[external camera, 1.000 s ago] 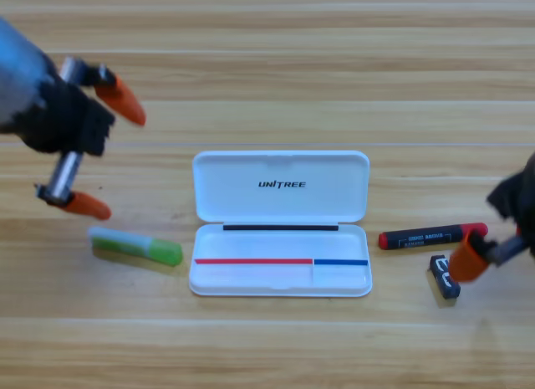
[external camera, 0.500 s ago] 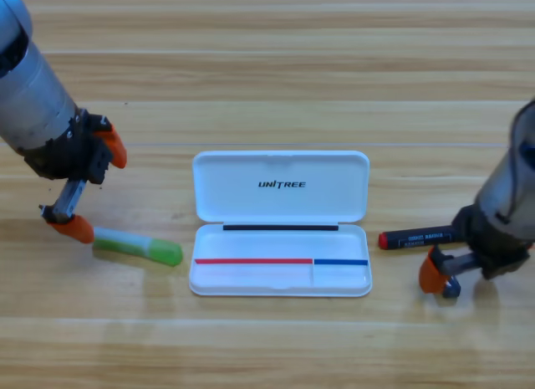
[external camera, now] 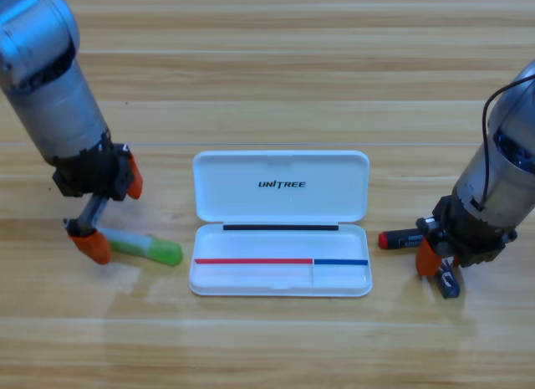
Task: Clean up eraser and pencils
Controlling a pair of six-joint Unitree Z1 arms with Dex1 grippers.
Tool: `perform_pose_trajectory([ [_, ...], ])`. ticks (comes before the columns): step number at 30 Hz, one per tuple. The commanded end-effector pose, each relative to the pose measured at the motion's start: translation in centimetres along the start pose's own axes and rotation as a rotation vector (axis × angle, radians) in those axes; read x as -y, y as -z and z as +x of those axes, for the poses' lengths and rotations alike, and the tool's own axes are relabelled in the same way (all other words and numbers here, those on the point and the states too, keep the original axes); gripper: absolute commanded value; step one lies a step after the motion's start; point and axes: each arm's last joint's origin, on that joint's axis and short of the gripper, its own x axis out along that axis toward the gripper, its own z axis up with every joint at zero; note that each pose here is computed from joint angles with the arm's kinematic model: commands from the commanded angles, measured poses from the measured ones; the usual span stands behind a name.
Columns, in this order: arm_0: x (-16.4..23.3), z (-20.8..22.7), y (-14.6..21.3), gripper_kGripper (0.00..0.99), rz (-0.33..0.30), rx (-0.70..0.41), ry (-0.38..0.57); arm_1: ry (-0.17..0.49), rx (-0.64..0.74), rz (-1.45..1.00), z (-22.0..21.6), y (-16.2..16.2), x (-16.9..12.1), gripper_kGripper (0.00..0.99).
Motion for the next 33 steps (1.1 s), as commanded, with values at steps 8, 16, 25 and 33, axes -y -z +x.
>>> perform_pose_trajectory([
  [8,-0.8,3.8,0.5,0.979,-0.036,-0.022,0.103,0.045,-0.159,0.016,3.6,1.2,0.6,0.175],
  [16,-0.5,4.6,0.6,0.94,-0.042,-0.01,0.101,0.031,-0.149,-0.138,1.3,1.5,-0.4,0.0],
  [25,0.2,4.8,0.8,0.845,-0.05,0.012,0.064,-0.252,-0.056,-1.038,-3.8,1.2,-3.6,0.0],
  [33,0.7,5.2,0.9,0.546,-0.014,0.022,0.059,-0.185,-0.071,-1.2,-2.2,-0.8,-7.5,0.0],
])
